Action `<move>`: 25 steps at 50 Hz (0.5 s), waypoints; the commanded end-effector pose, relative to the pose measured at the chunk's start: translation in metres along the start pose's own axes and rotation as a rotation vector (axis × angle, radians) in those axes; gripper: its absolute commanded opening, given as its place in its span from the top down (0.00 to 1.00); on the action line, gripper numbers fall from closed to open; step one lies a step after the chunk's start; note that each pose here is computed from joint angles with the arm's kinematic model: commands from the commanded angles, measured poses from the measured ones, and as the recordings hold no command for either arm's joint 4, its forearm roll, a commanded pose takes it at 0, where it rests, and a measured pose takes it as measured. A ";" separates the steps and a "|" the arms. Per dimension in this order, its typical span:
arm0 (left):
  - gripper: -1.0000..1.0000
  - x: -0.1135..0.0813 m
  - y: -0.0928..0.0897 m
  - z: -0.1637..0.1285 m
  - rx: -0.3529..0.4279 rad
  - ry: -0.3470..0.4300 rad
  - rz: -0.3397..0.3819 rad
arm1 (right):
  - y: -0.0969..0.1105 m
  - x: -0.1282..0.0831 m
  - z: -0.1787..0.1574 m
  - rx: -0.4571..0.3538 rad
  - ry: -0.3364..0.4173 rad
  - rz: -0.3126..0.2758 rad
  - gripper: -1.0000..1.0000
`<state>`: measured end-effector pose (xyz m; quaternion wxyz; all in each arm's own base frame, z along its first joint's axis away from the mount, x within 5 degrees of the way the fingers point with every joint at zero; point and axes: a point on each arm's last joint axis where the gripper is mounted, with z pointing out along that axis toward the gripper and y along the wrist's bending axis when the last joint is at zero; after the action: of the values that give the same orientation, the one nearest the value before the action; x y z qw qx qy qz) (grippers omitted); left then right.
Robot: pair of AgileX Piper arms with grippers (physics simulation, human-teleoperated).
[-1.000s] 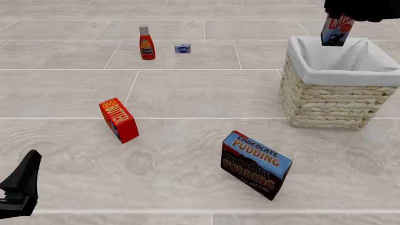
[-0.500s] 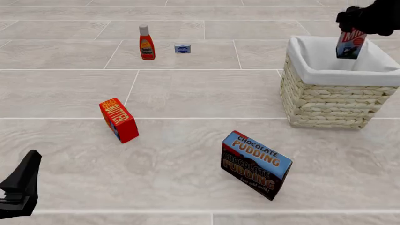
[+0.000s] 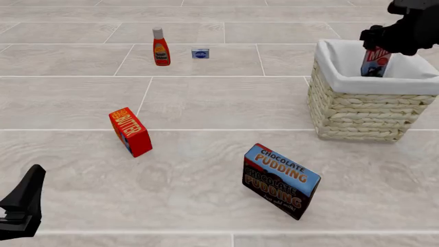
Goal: Pick the milk and place it in the basket.
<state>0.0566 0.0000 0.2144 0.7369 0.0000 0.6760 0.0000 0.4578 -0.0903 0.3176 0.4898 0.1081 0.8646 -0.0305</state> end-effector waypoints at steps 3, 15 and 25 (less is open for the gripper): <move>0.00 0.000 0.000 0.000 0.000 0.000 0.000 | -0.003 0.002 0.010 0.012 -0.003 0.004 1.00; 0.00 0.000 0.000 0.000 0.000 0.000 0.000 | -0.008 0.017 0.026 0.020 0.032 0.007 1.00; 0.00 0.000 0.000 0.000 0.000 0.000 0.000 | -0.009 0.021 0.032 0.023 0.046 0.009 1.00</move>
<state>0.0566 0.0000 0.2144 0.7370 0.0000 0.6759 0.0000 0.4705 -0.0978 0.2794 0.4615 0.1158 0.8790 -0.0304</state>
